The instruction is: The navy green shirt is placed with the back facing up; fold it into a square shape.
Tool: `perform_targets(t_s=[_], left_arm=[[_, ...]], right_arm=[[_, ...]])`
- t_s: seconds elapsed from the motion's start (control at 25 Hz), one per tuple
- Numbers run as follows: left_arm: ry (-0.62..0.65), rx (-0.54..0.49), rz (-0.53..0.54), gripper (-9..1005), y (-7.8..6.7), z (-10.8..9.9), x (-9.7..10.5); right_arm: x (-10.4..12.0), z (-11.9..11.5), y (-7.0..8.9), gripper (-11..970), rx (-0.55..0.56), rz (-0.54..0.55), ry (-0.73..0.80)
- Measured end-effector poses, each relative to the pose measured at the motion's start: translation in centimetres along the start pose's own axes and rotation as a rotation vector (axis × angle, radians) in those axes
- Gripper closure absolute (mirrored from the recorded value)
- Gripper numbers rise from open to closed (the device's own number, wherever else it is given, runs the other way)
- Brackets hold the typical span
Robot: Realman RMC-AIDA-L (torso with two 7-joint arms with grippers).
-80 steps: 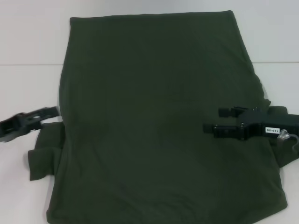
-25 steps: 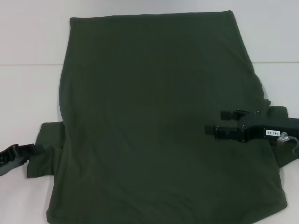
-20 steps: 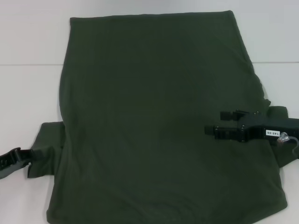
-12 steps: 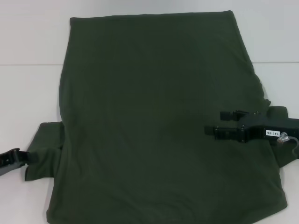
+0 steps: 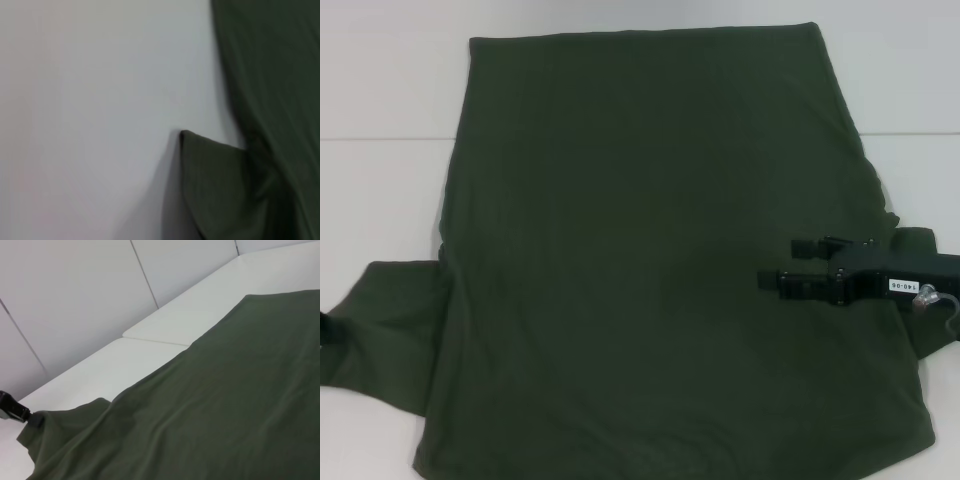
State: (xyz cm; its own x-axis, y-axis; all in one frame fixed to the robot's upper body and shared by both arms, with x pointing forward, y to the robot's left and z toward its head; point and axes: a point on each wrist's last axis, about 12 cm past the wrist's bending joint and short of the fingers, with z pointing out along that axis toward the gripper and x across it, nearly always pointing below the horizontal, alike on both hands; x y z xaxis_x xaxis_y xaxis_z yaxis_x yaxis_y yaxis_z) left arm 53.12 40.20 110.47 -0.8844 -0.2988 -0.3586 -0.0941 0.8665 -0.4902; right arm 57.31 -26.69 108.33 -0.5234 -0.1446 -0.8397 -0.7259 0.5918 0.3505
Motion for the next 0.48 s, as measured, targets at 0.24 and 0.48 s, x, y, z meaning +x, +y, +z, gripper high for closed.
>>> perform_targets(t_s=[0.24, 0.48], left_arm=[[0.019, -0.066, -0.037, 980, 0.46, -0.75, -0.27], [0.024, -0.073, -0.063, 980, 0.79, -0.99, 0.13]], right_arm=[[0.02, 0.0, -0.05, 12, 0.004, 0.0, 0.001], [0.0, -0.01, -0.1, 12, 0.008, -0.001, 0.001]])
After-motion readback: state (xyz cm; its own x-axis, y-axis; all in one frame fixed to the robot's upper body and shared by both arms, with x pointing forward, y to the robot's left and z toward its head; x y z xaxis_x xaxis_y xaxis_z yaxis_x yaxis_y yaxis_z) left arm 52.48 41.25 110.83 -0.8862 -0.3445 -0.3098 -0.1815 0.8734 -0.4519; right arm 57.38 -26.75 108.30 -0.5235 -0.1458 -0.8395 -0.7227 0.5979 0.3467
